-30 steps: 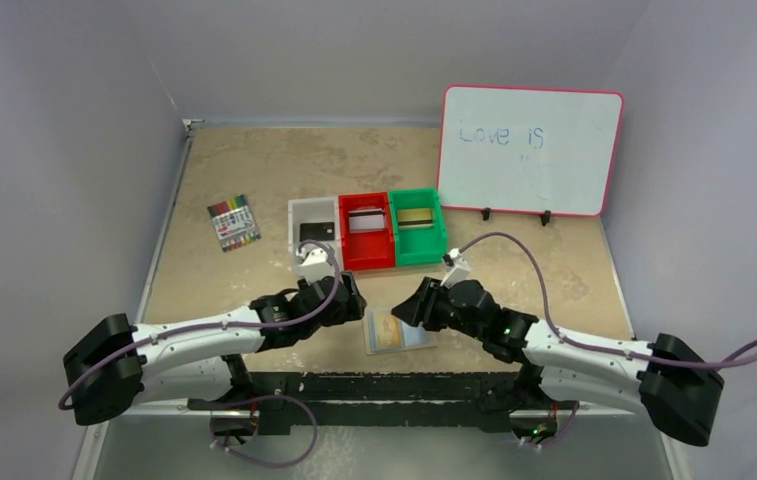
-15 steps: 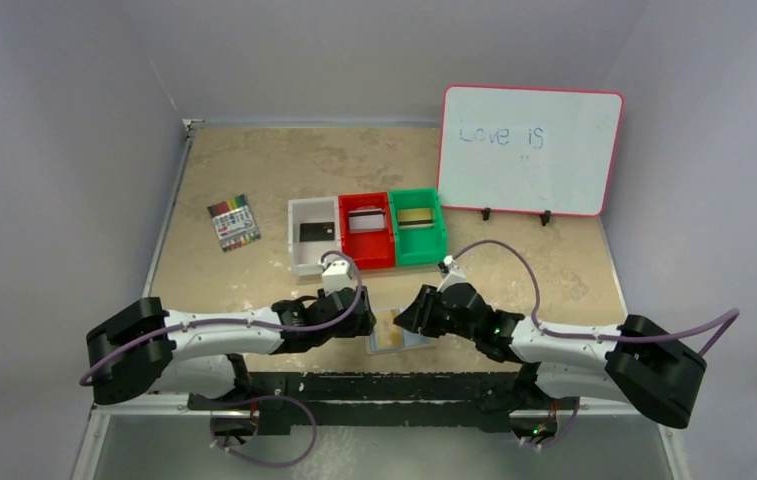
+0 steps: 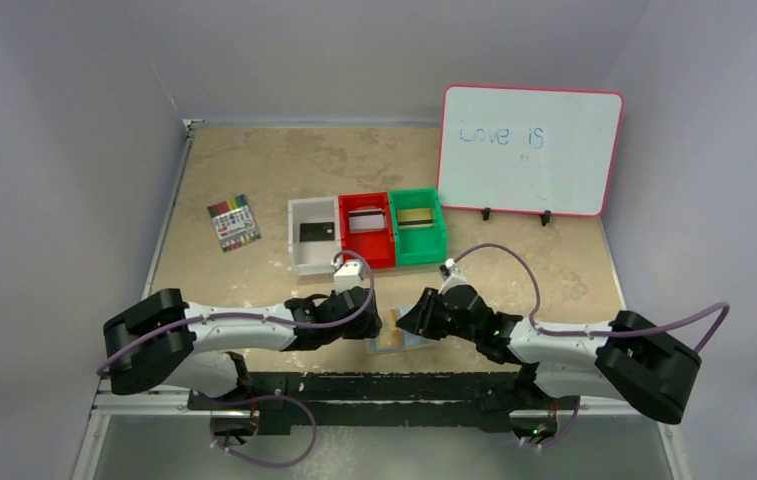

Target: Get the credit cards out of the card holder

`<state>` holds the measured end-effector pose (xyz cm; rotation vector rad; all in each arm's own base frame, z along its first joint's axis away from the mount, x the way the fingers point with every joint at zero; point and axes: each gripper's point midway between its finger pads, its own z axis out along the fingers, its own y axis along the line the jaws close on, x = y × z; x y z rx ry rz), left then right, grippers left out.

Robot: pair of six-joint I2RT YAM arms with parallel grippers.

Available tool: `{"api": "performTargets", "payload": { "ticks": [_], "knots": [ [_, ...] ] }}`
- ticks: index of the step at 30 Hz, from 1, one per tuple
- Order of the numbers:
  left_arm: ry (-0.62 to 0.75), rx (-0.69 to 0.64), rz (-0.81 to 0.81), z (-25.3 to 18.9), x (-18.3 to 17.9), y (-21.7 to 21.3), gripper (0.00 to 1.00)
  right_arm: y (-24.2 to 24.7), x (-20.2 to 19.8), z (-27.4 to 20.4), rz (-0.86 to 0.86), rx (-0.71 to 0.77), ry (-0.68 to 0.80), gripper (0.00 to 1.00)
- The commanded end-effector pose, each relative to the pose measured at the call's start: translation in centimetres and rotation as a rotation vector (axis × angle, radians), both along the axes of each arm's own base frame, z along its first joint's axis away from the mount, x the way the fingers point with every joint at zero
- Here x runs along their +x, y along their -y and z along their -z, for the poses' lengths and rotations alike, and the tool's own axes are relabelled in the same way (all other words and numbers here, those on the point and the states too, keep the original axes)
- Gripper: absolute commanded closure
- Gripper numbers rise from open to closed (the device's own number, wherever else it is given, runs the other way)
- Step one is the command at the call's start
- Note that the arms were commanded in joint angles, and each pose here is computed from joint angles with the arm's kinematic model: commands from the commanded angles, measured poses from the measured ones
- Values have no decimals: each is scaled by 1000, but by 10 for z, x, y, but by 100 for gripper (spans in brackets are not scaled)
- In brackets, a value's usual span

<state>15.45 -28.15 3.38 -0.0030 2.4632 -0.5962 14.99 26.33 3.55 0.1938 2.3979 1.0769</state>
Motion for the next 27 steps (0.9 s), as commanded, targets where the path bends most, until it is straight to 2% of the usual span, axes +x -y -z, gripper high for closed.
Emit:
{"api": "performTargets", "payload": {
  "ticks": [1,10,14,27],
  "knots": [
    [25,-34,38,-14,4,20,56,-8,3,-4,-6,44,6,68],
    [21,37,55,-5,3,20,68,-11,3,9,-17,0,-30,74],
    [20,75,60,0,2,19,71,-12,3,6,-10,36,-28,78],
    [25,102,71,2,2,22,84,-17,5,-5,-2,89,-20,79]
  ]
}}
